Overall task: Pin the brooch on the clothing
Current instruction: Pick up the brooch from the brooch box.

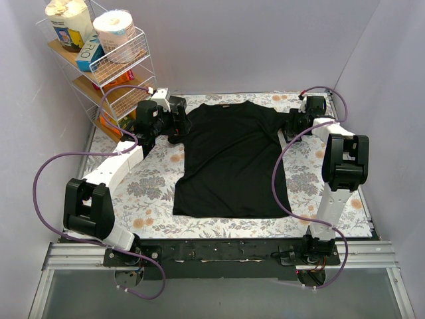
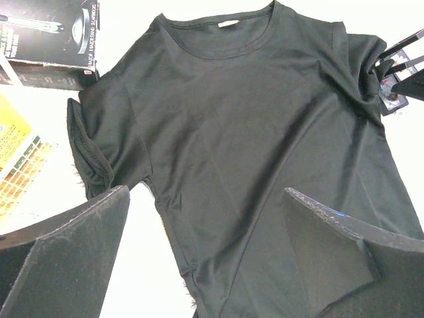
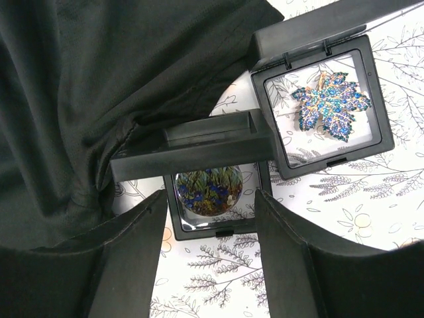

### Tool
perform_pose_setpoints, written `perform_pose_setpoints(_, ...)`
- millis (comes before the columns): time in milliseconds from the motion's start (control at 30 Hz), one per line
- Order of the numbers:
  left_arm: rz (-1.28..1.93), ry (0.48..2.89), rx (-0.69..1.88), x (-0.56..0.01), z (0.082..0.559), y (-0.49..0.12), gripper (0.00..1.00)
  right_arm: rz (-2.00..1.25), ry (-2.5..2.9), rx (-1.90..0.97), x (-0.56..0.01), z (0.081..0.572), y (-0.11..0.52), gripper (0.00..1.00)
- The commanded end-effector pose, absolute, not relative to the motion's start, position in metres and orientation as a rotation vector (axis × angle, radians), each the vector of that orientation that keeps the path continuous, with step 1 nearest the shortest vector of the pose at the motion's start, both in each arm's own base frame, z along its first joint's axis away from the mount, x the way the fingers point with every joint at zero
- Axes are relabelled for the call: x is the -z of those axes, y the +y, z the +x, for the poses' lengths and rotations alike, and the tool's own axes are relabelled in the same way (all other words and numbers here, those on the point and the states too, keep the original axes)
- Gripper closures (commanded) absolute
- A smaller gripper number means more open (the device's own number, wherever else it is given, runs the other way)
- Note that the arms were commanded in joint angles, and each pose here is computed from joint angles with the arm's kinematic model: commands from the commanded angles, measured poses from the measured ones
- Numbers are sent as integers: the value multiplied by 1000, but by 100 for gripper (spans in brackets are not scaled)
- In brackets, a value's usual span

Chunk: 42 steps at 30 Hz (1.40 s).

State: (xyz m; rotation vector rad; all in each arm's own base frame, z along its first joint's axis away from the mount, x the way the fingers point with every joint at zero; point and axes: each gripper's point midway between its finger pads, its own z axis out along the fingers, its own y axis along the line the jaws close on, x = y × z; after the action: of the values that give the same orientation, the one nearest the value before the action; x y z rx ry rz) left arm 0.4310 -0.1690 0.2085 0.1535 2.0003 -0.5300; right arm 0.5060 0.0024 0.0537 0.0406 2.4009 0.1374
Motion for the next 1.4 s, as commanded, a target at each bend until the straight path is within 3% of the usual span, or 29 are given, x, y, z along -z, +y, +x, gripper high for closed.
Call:
perform_pose_setpoints(0,169,1921,536,-243,428,-168,3,23,2372,-108,-52,520,-1,37)
perform_pose_setpoints(733,171,1920,548,-245,428,-169,3,6,2455,40,-20,519,6,40)
perform_pose_setpoints(1367,164,1920,533,-246,428,-167,2,21,2471,24,-22,510,12,59)
